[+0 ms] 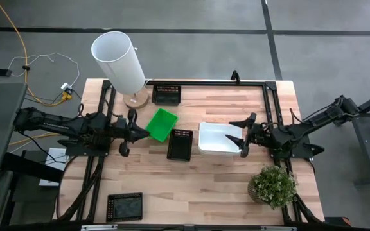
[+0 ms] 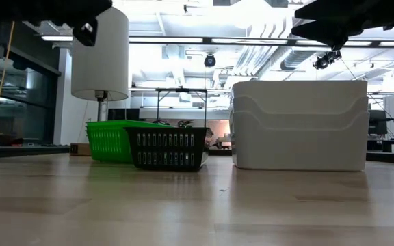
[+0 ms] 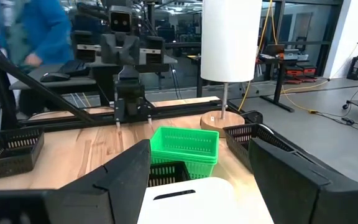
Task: Stack baskets by color
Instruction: Stack the bottom black bin on the middle black bin
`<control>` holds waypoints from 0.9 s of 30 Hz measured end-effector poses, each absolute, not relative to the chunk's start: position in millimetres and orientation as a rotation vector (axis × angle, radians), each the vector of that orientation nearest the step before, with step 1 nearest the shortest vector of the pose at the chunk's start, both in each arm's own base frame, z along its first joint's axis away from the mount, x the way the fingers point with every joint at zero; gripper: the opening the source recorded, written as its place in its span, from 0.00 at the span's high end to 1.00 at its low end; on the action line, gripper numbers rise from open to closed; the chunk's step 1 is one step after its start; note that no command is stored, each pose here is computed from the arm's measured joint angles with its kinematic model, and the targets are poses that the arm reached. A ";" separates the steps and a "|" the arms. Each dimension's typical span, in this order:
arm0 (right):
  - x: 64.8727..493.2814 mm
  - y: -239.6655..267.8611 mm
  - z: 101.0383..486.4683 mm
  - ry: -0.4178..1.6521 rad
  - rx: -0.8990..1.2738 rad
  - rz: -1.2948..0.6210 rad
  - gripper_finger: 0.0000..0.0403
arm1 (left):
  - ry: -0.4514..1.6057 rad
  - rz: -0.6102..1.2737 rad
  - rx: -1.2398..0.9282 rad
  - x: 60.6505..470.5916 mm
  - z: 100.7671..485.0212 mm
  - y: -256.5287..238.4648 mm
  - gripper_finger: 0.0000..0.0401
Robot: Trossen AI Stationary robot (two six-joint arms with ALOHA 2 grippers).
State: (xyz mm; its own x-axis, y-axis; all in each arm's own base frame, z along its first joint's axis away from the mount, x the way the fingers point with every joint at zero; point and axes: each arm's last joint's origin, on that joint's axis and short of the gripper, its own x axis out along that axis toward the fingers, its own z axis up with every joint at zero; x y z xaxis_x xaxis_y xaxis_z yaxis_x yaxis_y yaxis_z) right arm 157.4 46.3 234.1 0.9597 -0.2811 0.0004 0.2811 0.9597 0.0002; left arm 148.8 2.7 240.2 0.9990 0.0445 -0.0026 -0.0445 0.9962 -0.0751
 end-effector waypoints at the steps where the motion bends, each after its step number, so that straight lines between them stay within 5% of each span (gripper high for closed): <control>1: 157.4 46.3 234.1 0.000 0.000 -0.285 0.36 | 0.014 0.014 -0.076 150.9 242.6 0.7 0.92; 14: 157.4 46.3 233.6 0.004 -0.002 -0.283 0.36 | 0.532 -0.254 -0.095 189.7 252.1 -59.5 0.49; 27: 157.4 46.3 233.4 0.006 -0.004 -0.283 0.36 | 0.928 -0.358 -0.203 191.3 201.7 -143.0 0.46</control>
